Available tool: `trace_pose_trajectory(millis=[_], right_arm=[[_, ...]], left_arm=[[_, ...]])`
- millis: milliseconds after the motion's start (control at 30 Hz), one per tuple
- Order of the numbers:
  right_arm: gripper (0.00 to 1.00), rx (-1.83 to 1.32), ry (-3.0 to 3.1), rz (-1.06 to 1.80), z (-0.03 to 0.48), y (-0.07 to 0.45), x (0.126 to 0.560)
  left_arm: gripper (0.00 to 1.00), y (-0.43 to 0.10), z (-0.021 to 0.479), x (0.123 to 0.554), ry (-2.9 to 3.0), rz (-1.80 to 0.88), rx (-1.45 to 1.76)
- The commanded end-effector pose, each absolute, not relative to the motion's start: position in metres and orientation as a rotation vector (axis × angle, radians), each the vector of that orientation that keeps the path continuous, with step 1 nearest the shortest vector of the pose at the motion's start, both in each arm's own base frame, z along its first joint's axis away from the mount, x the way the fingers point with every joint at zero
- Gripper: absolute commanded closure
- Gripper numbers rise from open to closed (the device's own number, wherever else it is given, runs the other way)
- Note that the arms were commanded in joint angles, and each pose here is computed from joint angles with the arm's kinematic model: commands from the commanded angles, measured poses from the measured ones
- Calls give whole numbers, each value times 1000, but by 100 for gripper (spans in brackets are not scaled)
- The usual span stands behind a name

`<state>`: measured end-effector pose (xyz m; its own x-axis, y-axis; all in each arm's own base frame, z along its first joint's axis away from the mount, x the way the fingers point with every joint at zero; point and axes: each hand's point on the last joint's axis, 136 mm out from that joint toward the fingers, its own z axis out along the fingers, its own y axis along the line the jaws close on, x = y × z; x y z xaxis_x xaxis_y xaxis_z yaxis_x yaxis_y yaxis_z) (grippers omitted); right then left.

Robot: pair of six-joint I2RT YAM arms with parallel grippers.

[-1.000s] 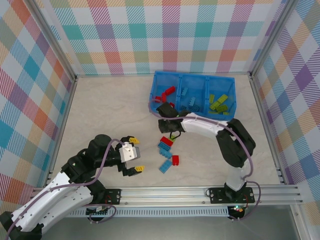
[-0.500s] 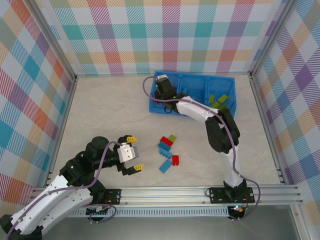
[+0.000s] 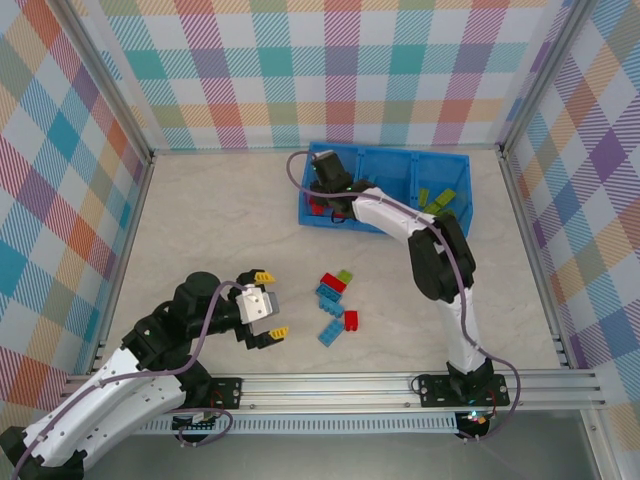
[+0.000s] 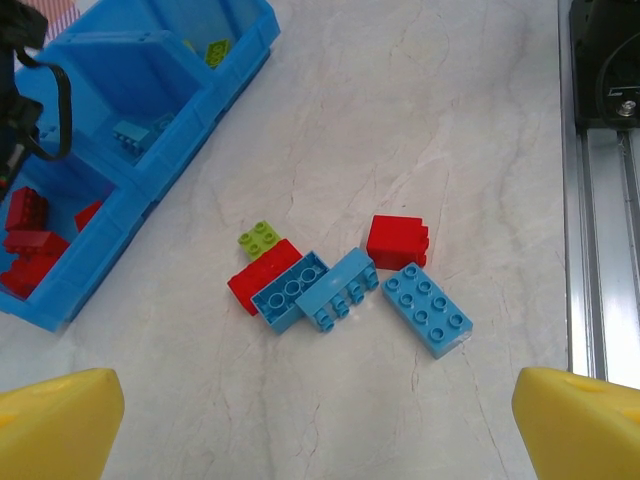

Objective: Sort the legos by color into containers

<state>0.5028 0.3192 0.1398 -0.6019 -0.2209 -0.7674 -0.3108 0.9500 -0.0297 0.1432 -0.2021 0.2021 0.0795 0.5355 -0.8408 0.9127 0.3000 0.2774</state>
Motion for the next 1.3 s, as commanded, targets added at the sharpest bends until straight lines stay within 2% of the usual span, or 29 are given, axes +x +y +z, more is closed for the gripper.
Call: trace_pose_trajectory(millis=[0,100,300,500,667,767,900,1000,1100,1167,1267], right_arm=[[57,-378,2176,187,196,315,487],[57,-384,2193,281,208,312,461],[52,-489,2260,631,207,305,359],[52,-521,2458,864,163,282,258],[47,-673,2662,795,128,278,197],[43,-771,2738,736,108,280,181],[38,-846,2761,601,84,287,185],[40,-878,2724,509,71,294,197],[46,-882,2708,505,63,303,204],[56,-867,2703,493,58,304,208],[64,-864,2711,492,50,303,207]], left_arm=[[0,-204,197,145,1588,-481,1373],[0,-204,194,145,1604,-484,1379],[0,-206,193,148,1618,-493,1366],[0,-215,196,158,1670,-539,1315],[0,-221,191,159,1699,-582,1348],[0,-222,184,155,1715,-600,1384],[0,-220,181,151,1723,-612,1386],[0,-219,180,150,1721,-603,1384],[0,-218,180,152,1723,-593,1377],[0,-217,177,154,1734,-580,1373],[0,-216,174,156,1754,-569,1371]])
